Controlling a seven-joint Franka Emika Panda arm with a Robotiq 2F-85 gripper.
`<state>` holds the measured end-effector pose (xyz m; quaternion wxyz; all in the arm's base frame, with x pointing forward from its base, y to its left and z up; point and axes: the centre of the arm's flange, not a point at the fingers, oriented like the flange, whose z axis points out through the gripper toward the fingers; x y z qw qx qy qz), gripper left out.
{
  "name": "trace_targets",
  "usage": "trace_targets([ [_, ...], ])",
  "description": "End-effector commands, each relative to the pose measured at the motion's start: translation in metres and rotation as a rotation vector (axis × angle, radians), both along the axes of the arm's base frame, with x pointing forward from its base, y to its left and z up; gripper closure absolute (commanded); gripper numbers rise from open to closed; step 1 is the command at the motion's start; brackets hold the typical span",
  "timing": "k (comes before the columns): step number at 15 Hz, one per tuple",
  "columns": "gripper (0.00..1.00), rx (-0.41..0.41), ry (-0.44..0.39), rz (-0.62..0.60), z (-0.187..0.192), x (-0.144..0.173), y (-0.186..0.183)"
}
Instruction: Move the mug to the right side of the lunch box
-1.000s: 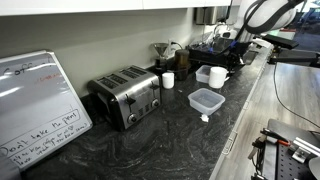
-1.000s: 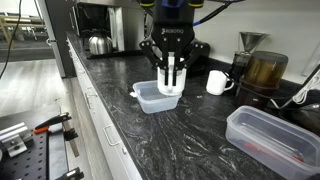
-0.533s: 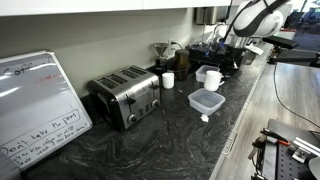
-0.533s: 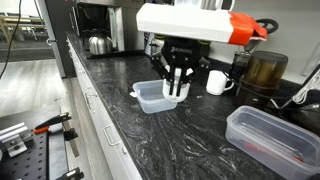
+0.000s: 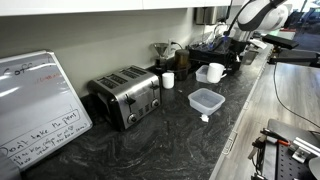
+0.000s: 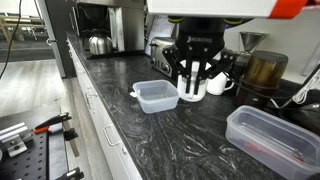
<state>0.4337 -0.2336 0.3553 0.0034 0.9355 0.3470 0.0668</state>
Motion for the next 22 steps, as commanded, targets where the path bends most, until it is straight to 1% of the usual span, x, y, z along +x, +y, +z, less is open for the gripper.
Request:
trace_targets([
  [1,0.97,-0.071,0.007,-0.035,0.015,-0.005,-0.01],
  [4,0.97,-0.108,0.075,-0.032,-0.009,0.0,-0.001],
  [10,0.97,-0.087,0.157,-0.018,-0.062,0.007,0.016],
  [13,0.97,-0.075,0.168,-0.024,-0.083,0.006,0.014],
  [16,0.97,-0.064,0.156,-0.043,-0.092,0.005,0.009],
  [17,0.93,-0.061,0.145,-0.045,-0.09,0.004,0.008],
  [18,0.62,-0.057,0.139,-0.045,-0.09,0.005,0.009],
  [19,0.61,-0.053,0.133,-0.049,-0.09,0.005,0.009],
  [21,0.49,-0.047,0.121,-0.049,-0.087,0.007,0.011],
  [22,0.41,-0.045,0.116,-0.049,-0.086,0.008,0.012],
])
